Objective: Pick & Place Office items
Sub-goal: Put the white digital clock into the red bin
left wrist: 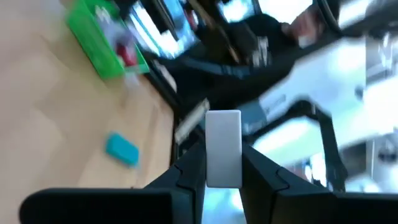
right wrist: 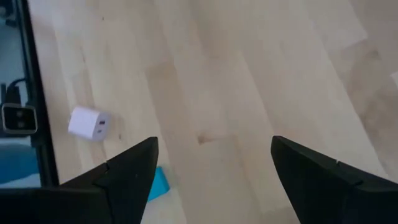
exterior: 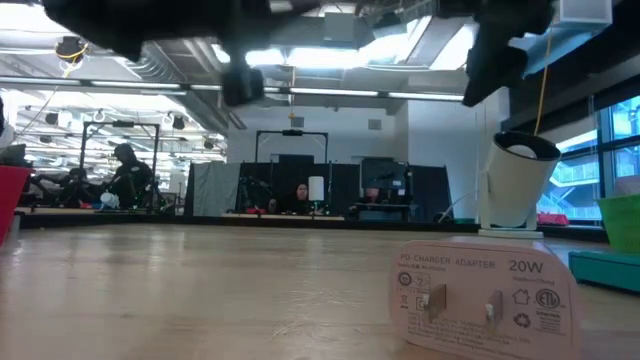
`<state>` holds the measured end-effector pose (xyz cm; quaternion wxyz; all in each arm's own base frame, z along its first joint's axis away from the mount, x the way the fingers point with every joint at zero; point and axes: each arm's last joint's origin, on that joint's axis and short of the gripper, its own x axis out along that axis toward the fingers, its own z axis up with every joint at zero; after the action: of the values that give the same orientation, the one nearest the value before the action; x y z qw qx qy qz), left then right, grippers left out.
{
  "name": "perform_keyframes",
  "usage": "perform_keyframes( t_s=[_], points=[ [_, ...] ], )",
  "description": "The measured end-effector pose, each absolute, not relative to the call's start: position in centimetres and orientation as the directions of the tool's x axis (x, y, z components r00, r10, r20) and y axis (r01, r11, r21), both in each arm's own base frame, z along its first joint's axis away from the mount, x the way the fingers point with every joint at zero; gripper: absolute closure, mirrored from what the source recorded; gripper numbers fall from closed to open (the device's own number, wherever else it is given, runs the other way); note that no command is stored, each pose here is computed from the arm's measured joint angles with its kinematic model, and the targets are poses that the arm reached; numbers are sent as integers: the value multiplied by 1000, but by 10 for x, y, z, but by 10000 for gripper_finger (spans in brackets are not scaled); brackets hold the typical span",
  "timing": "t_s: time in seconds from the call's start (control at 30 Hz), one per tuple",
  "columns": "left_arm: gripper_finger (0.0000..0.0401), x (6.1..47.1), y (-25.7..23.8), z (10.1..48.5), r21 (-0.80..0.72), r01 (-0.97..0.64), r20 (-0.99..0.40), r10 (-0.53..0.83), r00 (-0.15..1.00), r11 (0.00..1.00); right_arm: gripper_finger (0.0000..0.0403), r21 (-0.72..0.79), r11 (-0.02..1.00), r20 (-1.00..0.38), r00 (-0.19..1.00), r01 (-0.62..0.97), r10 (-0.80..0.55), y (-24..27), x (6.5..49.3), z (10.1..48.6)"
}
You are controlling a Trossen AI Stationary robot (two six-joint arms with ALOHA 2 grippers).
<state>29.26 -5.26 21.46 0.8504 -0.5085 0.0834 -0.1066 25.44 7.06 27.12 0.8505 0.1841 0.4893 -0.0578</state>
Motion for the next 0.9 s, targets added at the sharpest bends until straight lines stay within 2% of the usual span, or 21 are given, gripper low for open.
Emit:
perform_keyframes(
  t_s=[0.1, 0.17, 0.3, 0.4, 0.7, 0.83, 0.9],
  points=[
    [335, 289, -74, 228, -849, 105, -86, -331, 940, 517, 88, 254, 933, -856, 509, 255, 94, 77, 252, 271],
    [336, 286, -87, 240, -816, 54, -186, -350, 918, 575, 88, 252, 937, -857, 505, 243, 99, 80, 251, 271],
    [336, 268, -106, 251, -648, -212, -559, -267, 785, 732, 88, 225, 946, -855, 513, 233, 77, 84, 250, 271],
    [336, 250, -116, 260, -499, -383, -751, -166, 639, 777, 88, 205, 950, -852, 520, 237, 54, 85, 249, 271],
    [335, 195, -143, 262, -239, -624, -945, -31, 326, 744, 88, 161, 951, -844, 537, 263, -5, 83, 250, 271],
    [334, 174, -147, 255, -89, -748, -966, 126, 225, 658, 88, 132, 950, -836, 546, 282, -46, 82, 250, 271],
    [334, 168, -149, 254, -62, -795, -963, 174, 208, 604, 88, 122, 950, -833, 550, 289, -60, 82, 250, 272]
  ],
)
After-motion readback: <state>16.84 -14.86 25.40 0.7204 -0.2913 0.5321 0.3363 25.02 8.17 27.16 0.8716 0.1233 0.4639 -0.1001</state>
